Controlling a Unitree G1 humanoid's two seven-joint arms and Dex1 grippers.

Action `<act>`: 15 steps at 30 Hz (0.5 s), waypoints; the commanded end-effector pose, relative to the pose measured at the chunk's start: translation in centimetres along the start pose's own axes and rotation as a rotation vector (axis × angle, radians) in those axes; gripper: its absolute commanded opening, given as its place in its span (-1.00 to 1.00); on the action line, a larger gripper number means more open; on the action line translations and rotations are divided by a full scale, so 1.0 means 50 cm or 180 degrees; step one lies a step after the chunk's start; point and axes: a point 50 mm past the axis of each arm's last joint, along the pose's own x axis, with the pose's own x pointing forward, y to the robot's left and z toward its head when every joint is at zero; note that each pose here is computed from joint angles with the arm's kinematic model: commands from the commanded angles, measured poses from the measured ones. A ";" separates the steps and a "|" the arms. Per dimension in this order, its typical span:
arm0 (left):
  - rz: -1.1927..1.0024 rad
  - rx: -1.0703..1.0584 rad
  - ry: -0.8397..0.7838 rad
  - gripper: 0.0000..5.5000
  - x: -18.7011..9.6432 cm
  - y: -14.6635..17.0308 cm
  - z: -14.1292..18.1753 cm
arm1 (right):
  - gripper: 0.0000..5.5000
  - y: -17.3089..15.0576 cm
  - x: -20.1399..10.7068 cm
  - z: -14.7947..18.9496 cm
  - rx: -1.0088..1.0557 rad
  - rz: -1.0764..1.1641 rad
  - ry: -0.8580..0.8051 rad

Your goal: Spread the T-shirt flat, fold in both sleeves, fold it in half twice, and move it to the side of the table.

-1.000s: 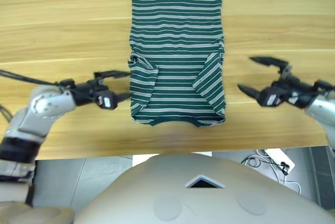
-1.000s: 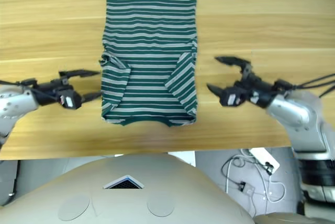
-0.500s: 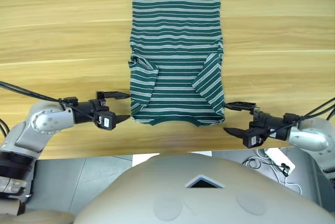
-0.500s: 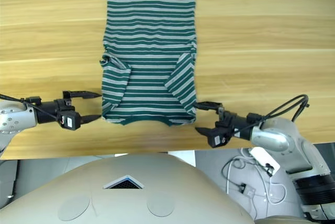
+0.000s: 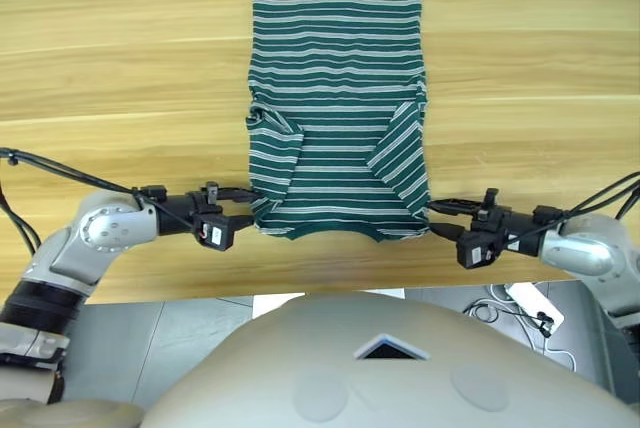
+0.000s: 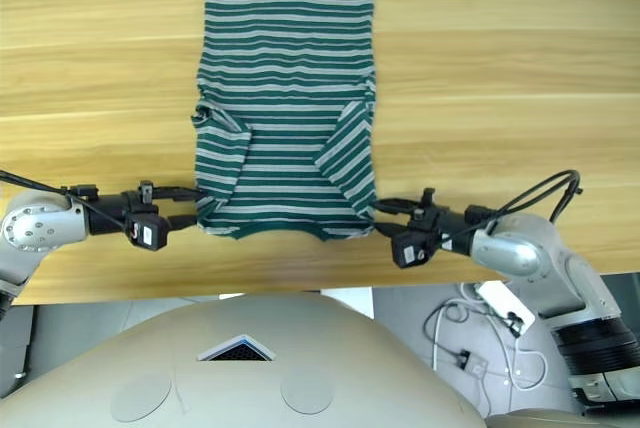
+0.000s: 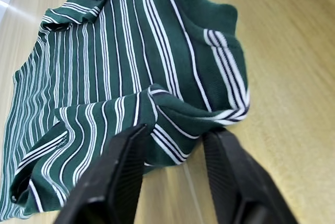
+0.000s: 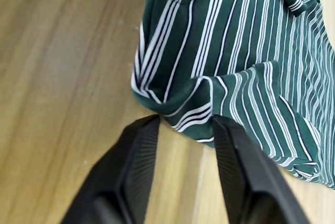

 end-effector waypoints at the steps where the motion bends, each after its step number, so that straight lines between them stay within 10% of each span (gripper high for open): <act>1: -0.0076 0.0043 0.0054 -0.56 0.004 -0.003 -0.006 | -0.61 0.023 0.008 -0.009 0.0069 0.0227 0.0120; 6: -0.0087 0.0048 0.0102 -0.90 0.001 -0.005 -0.012 | -0.98 0.023 0.011 -0.006 0.0064 0.0224 0.0077; 15: -0.0102 0.0051 0.0137 -1.00 -0.015 -0.011 -0.015 | -1.00 0.022 0.009 -0.006 0.0080 0.0148 0.0072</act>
